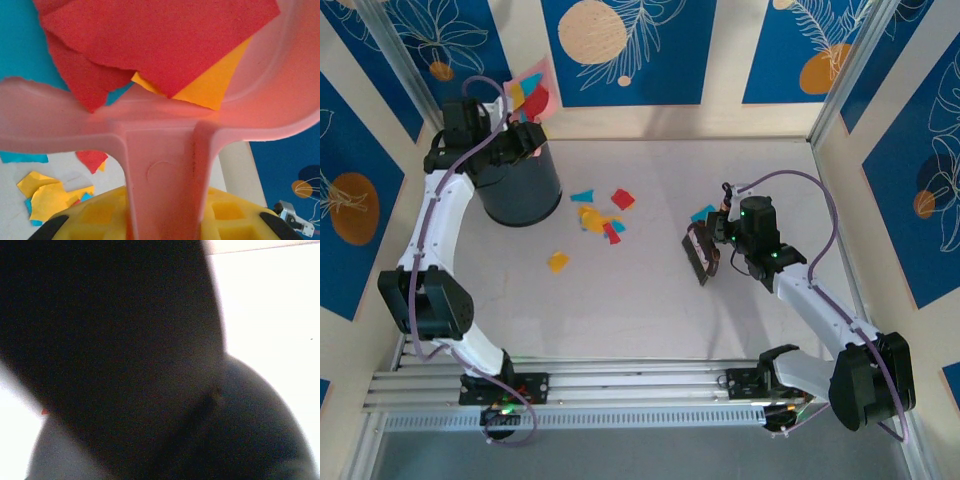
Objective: Sweep away the paper scraps from the table
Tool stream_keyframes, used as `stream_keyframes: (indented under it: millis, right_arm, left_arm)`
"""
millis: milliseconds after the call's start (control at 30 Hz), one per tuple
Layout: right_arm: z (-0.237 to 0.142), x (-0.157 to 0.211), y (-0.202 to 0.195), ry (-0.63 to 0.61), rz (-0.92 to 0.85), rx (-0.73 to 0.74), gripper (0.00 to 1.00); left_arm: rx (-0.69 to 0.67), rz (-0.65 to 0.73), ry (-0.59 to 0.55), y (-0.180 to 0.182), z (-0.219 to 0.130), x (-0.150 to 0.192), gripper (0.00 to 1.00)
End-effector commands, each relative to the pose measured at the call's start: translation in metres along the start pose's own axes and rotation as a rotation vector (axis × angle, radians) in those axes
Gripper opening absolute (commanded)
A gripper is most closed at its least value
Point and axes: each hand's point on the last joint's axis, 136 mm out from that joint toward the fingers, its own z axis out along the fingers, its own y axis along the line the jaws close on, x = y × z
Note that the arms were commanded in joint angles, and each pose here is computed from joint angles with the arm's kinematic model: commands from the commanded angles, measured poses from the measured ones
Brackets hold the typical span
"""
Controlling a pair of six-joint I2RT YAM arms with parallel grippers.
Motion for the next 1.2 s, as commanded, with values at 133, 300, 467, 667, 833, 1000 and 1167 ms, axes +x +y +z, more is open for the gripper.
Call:
stream_keyframes:
  millis: [133,300,467,667,833,1000,1167]
  right_arm:
    - [-0.002,-0.017,0.009,-0.038,-0.005,-0.031,0.0]
    - [0.0,-0.016,0.01,-0.03,-0.002,-0.03,0.0]
    - [0.002,-0.014,0.009,-0.025,-0.002,-0.025,0.0]
    - [0.004,-0.014,0.009,-0.023,-0.002,-0.025,0.0]
    - [0.005,-0.013,0.01,-0.017,-0.004,-0.025,0.0]
    - [0.005,-0.013,0.009,-0.016,-0.005,-0.017,0.0]
    - [0.005,-0.012,0.007,-0.012,-0.008,-0.011,0.0]
  left_arm:
    - [0.146,-0.072,-0.069,-0.016,-0.011,-0.017,0.0]
    - [0.187,-0.154,-0.098,-0.007,-0.014,-0.021,0.0]
    - [0.216,-0.189,-0.124,-0.005,-0.016,-0.023,0.0]
    - [0.267,-0.249,-0.138,-0.005,-0.015,-0.022,0.0]
    - [0.346,-0.31,-0.148,-0.01,-0.014,-0.027,0.0]
    - [0.391,-0.366,-0.157,-0.01,-0.013,-0.029,0.0]
    - [0.461,-0.431,-0.17,-0.012,-0.014,-0.032,0.0]
